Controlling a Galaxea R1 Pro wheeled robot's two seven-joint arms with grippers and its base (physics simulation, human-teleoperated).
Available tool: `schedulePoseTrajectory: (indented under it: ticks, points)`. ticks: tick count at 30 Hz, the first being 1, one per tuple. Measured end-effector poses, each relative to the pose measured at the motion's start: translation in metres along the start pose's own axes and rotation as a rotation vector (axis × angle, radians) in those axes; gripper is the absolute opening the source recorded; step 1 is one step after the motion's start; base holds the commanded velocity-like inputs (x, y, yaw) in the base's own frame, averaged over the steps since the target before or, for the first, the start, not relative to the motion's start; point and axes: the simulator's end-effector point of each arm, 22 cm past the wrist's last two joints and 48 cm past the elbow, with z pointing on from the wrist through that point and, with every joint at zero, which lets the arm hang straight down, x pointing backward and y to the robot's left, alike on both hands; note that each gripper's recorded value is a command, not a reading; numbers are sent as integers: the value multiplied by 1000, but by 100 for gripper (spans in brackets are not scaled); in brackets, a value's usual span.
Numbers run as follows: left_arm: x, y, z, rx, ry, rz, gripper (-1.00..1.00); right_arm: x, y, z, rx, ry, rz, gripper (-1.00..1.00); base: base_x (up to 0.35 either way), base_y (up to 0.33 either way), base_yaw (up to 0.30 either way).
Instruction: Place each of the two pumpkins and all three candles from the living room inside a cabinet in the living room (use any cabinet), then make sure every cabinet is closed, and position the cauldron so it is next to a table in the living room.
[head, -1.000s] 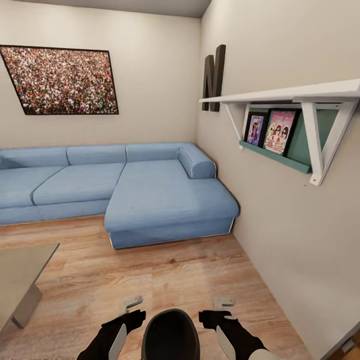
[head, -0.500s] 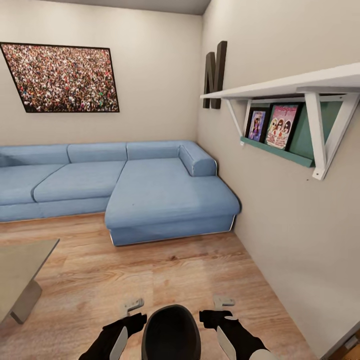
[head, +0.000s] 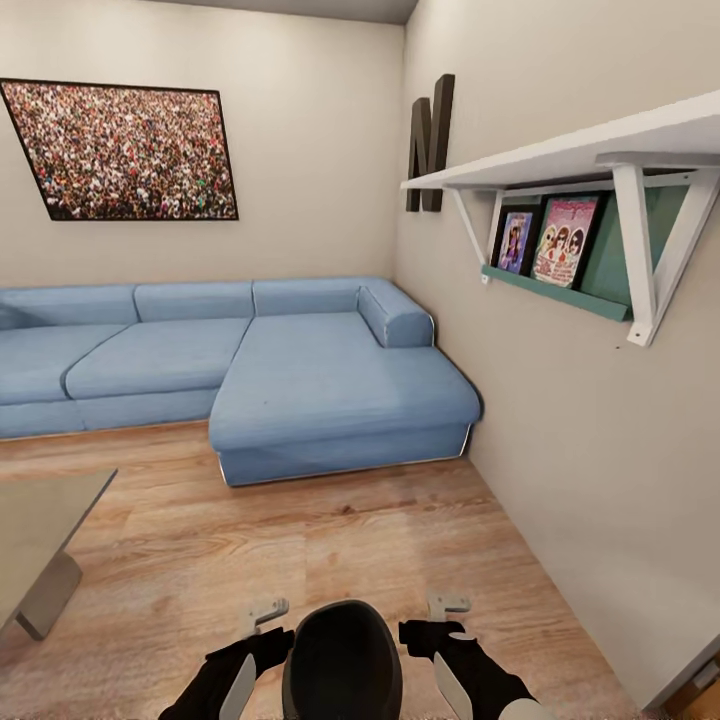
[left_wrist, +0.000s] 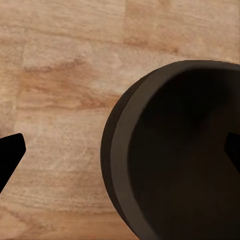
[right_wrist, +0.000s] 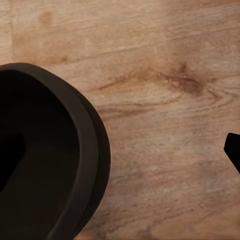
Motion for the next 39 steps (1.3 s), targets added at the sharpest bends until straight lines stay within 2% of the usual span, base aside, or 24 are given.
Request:
schedulePoseTrajectory:
  ticks: [7,10,14,19,22,29,39]
  points:
    - [12,2,11,5,2,1,100,11,-1,10,0,0,0,100,0,0,0]
    - [21,-8,16,37,12,7,100,16,-2,15,-1,0,-1,100,0,0,0]
    - [29,-22,21,80,15,38,100,23,-2,21,-1,1,-2,100,0,0,0]
    - [17,-30,25,102,-24,80,100,31,-2,28,-3,1,-5,100,0,0,0]
    - [12,-32,28,107,-44,90,100,31,1,32,-7,-9,-6,100,0,0,0]
    - [8,-31,35,111,-79,94,100,27,7,40,-21,-41,-31,100,0,0,0]
    - [8,-31,38,120,-88,88,100,30,9,42,-25,-43,-52,100,0,0,0]
